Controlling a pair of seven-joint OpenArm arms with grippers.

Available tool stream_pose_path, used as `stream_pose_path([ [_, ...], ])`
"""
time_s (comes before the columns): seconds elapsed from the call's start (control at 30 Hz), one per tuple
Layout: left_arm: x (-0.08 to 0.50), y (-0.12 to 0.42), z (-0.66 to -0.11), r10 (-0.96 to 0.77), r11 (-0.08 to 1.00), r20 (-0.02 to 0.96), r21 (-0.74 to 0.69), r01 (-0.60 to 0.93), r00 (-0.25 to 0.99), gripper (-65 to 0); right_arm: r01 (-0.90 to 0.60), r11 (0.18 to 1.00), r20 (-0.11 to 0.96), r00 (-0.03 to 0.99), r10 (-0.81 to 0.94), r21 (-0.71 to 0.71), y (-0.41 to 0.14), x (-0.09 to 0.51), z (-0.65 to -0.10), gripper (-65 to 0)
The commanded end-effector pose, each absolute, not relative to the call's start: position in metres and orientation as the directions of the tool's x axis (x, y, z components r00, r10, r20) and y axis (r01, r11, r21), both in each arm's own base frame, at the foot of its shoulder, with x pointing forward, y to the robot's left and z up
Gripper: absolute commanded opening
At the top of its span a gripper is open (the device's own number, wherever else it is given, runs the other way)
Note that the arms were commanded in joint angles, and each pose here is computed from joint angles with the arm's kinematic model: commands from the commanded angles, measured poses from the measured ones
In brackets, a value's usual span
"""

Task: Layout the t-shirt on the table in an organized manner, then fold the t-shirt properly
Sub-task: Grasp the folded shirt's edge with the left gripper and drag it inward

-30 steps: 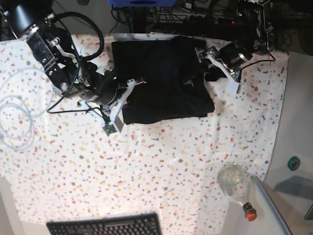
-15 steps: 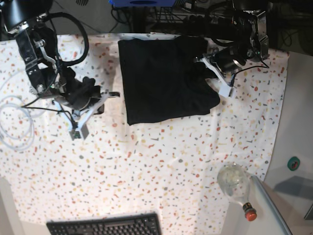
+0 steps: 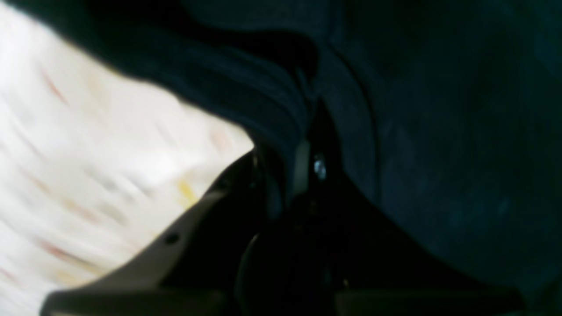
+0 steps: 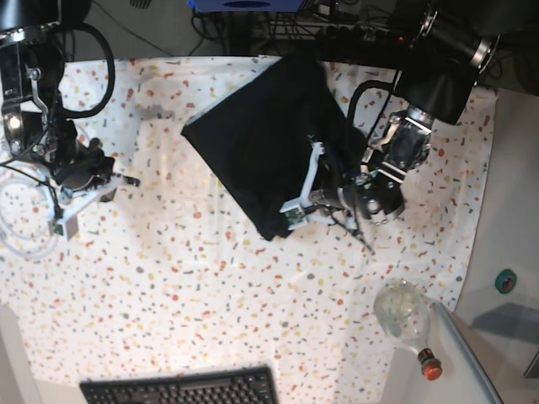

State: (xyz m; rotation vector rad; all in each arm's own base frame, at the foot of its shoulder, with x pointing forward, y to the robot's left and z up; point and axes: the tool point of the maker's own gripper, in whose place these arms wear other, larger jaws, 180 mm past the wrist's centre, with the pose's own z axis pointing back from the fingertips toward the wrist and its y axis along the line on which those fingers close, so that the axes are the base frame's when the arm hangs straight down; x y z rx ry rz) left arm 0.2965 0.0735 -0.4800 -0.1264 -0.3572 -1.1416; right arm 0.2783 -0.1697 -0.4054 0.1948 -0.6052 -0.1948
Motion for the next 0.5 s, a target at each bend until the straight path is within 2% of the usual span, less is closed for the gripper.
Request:
stream_pose_path([
  [0.0,0.311,0.054,-0.468,-0.883,0.368,0.36,0.131,0.921,0.302,-65.0,0.127,0.964,0.577,0.78,-0.243,0.234,-0.178,0.285,-0.396,-65.0],
  [0.07,0.319,0.03,-0.461,-0.925,0.264,0.328,0.197,0.944,0.19,-65.0,0.157,0.961,0.572,0.777,-0.263,0.228,-0.188,0.279,-0.398,-65.0],
  [0.17,0.333,-0.007,-0.447,-0.947,0.169,0.313,0.272,0.947,0.079,-65.0,0.194,0.956,0.56,0.778,-0.286,0.219,-0.2,0.27,-0.402,-65.0],
  [0.37,0.341,-0.05,-0.445,-0.95,0.094,0.312,0.269,0.959,0.006,-65.0,0.24,0.949,0.54,0.781,-0.313,0.203,-0.215,0.255,-0.409,-65.0],
  [0.47,0.339,-0.052,-0.452,-0.948,0.092,0.318,0.246,0.965,0.009,-65.0,0.259,0.946,0.537,0.778,-0.325,0.197,-0.222,0.25,-0.41,-65.0],
])
